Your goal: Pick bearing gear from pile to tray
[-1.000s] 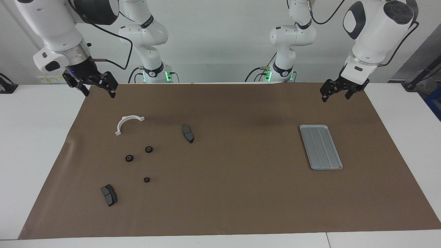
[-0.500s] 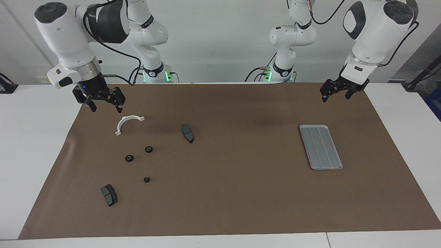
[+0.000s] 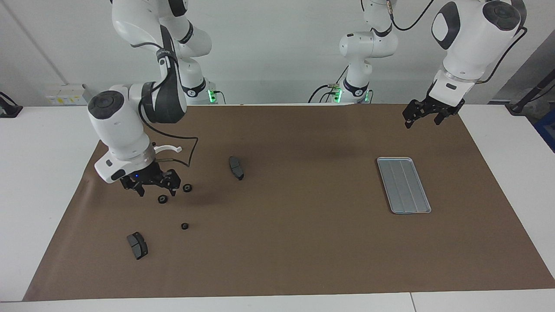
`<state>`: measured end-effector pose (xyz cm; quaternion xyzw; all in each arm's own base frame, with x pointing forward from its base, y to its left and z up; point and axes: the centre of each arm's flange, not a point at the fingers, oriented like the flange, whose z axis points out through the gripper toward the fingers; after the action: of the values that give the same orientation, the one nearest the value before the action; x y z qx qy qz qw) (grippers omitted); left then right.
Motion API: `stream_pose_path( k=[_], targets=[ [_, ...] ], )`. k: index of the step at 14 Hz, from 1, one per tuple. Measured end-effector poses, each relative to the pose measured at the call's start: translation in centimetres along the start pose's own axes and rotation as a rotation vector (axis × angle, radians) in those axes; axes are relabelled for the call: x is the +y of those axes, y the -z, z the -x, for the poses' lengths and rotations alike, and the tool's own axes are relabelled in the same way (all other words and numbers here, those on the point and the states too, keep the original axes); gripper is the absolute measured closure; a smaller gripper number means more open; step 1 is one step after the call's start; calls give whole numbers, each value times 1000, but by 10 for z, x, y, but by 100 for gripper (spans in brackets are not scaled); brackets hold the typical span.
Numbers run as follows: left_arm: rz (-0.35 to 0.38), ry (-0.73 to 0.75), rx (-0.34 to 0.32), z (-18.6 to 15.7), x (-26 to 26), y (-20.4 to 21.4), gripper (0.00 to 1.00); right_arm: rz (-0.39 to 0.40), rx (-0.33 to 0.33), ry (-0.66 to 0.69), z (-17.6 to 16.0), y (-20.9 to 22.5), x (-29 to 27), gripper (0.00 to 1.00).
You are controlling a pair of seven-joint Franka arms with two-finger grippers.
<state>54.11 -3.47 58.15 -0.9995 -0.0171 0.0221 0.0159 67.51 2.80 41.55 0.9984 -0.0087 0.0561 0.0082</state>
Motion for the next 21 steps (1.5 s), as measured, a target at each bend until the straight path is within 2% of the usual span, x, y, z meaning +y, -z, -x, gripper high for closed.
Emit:
stream_pose_path(
  k=[4,8,13,16,17,19,20,21],
  targets=[
    [0,0,0,0,0,0,0,-11,-9,25,-11,-59,-19,0],
    [0,0,0,0,0,0,0,-17,3,33,-16,-97,-26,0],
    [0,0,0,0,0,0,0,-22,17,39,-18,-113,-38,0],
    [0,0,0,0,0,0,0,-22,12,47,-17,-116,-43,4],
    [0,0,0,0,0,0,0,-22,8,47,-16,-119,-43,11],
    [0,0,0,0,0,0,0,-20,-1,49,-13,-124,-43,35],
    [0,0,0,0,0,0,0,-20,-5,50,-12,-125,-43,35],
    [0,0,0,0,0,0,0,-20,-7,51,-12,-126,-43,40]
  ],
)
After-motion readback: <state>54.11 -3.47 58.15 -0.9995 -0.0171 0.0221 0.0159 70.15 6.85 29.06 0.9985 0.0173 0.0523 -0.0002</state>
